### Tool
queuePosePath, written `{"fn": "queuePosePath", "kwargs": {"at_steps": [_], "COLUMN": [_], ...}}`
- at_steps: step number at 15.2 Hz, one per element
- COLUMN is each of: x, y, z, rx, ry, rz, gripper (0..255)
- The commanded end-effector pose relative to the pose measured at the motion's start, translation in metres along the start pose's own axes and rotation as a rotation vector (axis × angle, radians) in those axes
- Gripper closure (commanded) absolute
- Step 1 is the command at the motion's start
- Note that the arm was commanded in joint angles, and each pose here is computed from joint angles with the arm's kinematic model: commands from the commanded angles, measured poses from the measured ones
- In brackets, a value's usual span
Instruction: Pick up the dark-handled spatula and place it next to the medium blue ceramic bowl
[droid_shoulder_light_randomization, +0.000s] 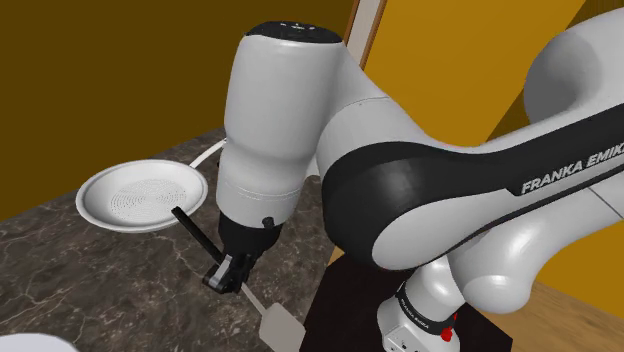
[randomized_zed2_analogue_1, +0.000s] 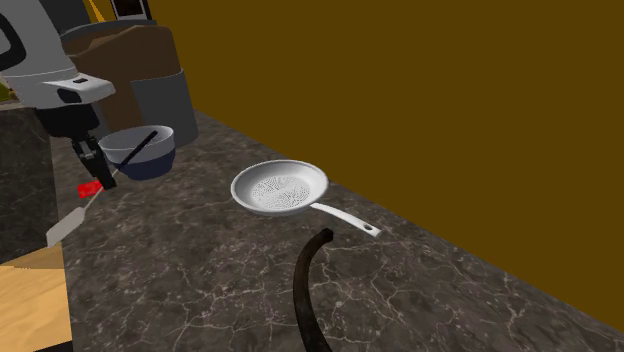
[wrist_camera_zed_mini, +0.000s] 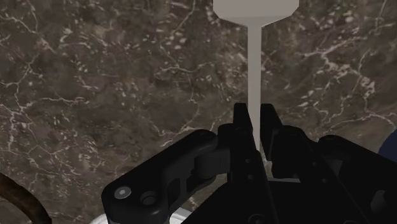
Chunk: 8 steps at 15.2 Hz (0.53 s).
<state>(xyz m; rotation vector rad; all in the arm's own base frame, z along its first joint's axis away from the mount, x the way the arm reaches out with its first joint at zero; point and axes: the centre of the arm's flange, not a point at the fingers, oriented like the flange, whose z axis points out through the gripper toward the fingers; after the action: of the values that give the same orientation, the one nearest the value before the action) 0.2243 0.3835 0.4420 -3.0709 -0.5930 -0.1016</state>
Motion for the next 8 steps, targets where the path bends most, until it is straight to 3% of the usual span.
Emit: {"fn": "queuePosePath", "kwargs": {"at_steps": [1, 8], "x": [-0.001, -0.004], "y": [0.0, 0.0], "z": [0.012, 0.048], "rx": [0.0, 0.0], "ry": [0.0, 0.0], "rz": [0.0, 0.0], "gripper": [255, 255]}}
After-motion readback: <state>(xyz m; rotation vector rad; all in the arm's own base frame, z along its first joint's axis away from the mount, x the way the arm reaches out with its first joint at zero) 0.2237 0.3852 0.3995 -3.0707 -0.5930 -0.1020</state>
